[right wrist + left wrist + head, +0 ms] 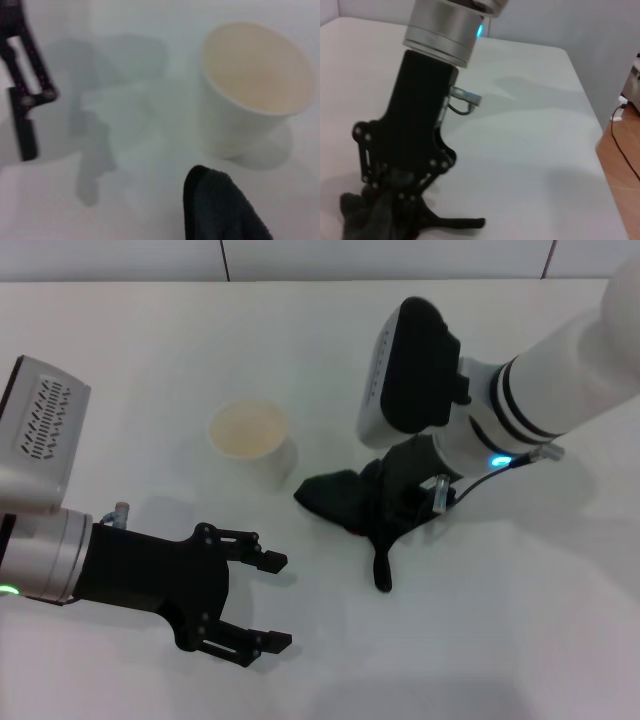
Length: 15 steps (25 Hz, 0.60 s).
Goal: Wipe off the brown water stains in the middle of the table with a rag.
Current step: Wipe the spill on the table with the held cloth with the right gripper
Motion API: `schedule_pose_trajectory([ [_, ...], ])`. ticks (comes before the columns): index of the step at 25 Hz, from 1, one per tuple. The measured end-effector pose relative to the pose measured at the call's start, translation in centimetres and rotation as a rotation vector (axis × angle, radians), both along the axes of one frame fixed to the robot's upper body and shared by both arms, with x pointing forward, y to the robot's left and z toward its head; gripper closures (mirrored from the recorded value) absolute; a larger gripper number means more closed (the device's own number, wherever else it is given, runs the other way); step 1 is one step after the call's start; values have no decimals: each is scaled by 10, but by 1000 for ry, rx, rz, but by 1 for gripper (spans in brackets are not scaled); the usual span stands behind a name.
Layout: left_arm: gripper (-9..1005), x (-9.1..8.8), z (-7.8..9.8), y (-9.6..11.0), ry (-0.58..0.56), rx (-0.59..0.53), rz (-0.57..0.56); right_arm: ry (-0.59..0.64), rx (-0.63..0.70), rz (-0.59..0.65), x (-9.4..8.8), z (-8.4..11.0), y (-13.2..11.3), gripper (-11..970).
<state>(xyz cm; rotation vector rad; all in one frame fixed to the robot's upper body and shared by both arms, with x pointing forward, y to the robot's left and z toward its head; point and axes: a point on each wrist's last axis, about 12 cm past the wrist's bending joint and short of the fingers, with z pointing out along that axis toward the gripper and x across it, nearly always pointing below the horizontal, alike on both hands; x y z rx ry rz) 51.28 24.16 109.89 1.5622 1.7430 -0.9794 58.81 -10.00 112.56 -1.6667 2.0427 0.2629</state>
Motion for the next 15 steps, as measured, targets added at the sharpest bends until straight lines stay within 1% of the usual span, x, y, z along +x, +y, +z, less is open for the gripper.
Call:
schedule_pose_trajectory([
  [8, 149, 0, 0, 0, -1, 0, -1, 63, 13, 79, -17, 1, 9, 841],
  [11, 149, 0, 1, 0, -2, 1, -3, 58, 19, 79, -16, 0, 9, 841],
  [15, 148, 0, 1, -1, -2, 0, -4, 26, 30, 48, -8, -2, 7, 841],
])
